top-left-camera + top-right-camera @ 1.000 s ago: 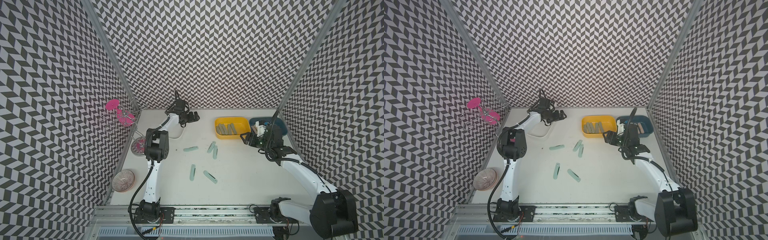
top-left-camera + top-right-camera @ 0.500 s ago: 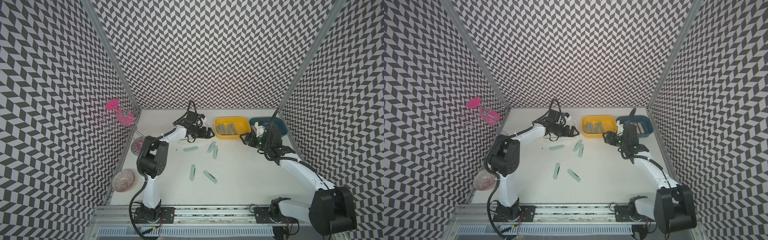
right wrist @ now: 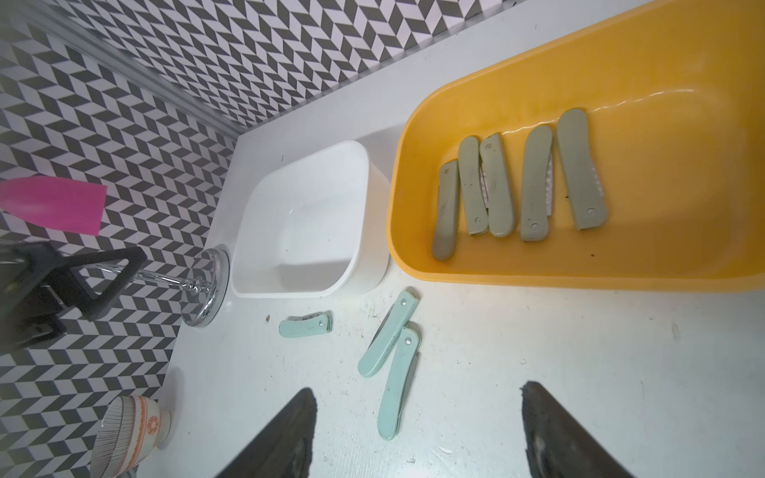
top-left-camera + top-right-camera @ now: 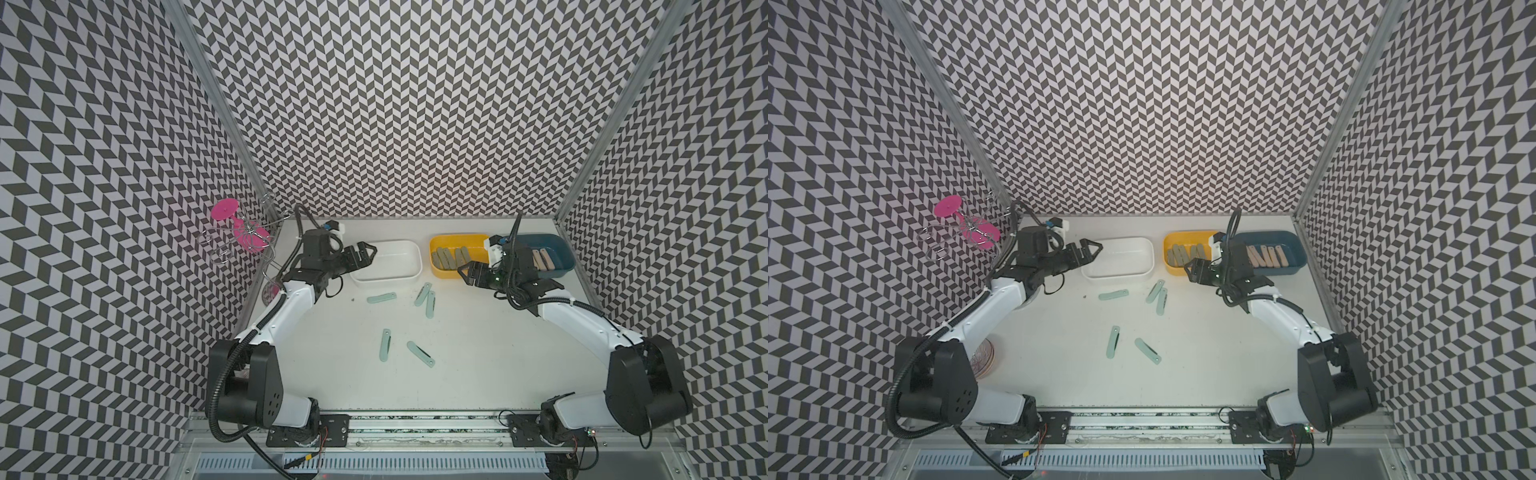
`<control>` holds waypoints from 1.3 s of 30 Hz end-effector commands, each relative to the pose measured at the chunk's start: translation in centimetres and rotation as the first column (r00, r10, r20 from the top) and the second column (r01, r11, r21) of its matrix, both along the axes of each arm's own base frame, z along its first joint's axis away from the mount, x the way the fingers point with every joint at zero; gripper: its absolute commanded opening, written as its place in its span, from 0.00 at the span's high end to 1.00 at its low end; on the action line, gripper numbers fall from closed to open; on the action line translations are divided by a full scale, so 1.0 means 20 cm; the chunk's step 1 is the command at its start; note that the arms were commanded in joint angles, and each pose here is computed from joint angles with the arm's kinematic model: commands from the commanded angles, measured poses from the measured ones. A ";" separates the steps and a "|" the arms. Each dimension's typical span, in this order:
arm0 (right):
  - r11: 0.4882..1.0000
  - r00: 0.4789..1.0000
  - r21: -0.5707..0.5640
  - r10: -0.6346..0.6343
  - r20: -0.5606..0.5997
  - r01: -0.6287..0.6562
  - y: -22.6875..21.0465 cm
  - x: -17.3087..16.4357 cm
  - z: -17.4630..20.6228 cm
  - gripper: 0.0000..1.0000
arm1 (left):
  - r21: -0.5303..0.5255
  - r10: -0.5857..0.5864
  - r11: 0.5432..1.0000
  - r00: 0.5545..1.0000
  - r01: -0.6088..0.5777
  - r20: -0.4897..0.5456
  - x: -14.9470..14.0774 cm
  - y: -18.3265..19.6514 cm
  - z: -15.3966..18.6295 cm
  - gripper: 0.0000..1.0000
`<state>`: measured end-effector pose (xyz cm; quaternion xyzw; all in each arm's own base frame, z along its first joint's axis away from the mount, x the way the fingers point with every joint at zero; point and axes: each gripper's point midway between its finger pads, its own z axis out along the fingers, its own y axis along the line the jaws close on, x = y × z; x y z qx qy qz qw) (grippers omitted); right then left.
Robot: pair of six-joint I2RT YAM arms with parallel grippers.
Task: Place the fruit knives into the storage box by color
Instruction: Move the storage box to the center of the board.
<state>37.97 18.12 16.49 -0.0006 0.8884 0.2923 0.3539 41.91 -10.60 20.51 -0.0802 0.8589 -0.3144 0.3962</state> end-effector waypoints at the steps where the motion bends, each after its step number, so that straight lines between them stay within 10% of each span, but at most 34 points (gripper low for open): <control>1: 1.000 0.999 0.000 0.002 0.045 -0.002 0.07 0.04 0.04 0.24 | -0.007 0.090 0.996 0.993 -0.090 -0.072 0.03 0.14 -0.15 0.00; 10: 0.997 0.999 -0.075 0.022 -0.025 -0.023 0.12 -0.09 -0.17 0.25 | -0.044 0.006 0.999 0.985 -0.014 -0.174 0.15 0.06 -0.41 0.00; 27: 0.975 0.992 -0.199 0.084 -0.093 -0.101 0.27 -0.24 -0.41 0.30 | -0.076 -0.133 0.989 0.980 0.123 -0.149 0.18 -0.27 -0.40 0.00; 39: 0.939 0.987 -0.319 0.095 -0.127 -0.131 0.48 -0.20 -0.55 0.32 | -0.068 -0.019 0.998 0.991 0.010 -0.133 0.08 -0.14 -0.30 0.00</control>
